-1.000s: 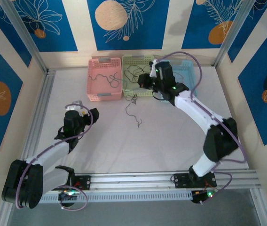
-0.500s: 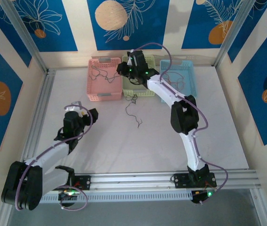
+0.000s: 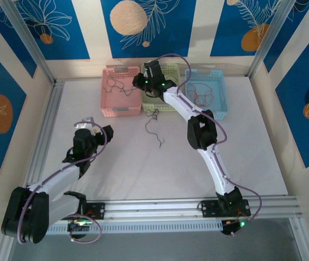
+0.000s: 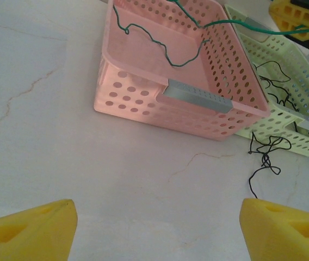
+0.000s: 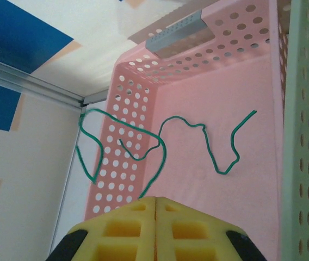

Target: Untangle the cables

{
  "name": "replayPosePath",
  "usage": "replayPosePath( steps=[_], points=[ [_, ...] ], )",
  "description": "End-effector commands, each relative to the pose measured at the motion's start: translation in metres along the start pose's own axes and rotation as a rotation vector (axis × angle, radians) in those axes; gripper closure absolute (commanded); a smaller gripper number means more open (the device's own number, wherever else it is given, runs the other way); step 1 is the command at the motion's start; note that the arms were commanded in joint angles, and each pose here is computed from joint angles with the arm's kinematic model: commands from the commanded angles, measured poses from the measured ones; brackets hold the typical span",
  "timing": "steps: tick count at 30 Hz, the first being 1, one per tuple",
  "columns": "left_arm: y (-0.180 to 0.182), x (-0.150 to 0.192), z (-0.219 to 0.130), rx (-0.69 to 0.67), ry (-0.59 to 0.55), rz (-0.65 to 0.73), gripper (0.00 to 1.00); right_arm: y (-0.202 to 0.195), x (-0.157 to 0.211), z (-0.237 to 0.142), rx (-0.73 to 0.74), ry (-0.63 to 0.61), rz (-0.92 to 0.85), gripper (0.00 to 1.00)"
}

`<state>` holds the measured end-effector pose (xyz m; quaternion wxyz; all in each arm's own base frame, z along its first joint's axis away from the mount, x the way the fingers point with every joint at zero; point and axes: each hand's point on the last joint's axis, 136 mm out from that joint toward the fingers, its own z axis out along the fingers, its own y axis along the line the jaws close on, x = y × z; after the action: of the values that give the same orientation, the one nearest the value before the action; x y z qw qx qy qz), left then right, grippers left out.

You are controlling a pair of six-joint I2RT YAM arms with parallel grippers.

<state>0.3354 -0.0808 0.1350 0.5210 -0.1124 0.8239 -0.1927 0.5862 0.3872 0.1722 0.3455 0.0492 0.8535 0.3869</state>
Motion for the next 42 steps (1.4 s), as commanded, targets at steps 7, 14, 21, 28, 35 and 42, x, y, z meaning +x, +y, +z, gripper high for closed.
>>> replayPosePath(
  steps=[7,14,21,28,35,42],
  points=[
    [-0.001,-0.004,-0.002,0.003,-0.028,-0.012,0.21,0.029,-0.012,-0.011,-0.078,0.001,-0.059,0.44],
    [-0.002,-0.005,-0.003,0.005,-0.032,-0.013,0.21,0.049,-0.005,-0.074,-0.097,0.056,-0.178,0.42],
    [-0.001,-0.005,-0.004,0.005,-0.035,-0.015,0.21,0.007,0.049,-0.169,0.05,0.109,-0.262,0.43],
    [-0.002,-0.005,-0.004,0.008,-0.034,-0.015,0.21,-0.059,0.142,-0.198,0.23,0.369,-0.342,0.43],
    [-0.002,-0.005,-0.003,0.008,-0.033,-0.016,0.21,-0.104,0.195,-0.21,0.415,0.585,-0.401,0.44],
    [-0.002,-0.005,-0.003,0.009,-0.031,-0.015,0.21,-0.126,0.221,-0.199,0.502,0.741,-0.472,0.43]
  ],
)
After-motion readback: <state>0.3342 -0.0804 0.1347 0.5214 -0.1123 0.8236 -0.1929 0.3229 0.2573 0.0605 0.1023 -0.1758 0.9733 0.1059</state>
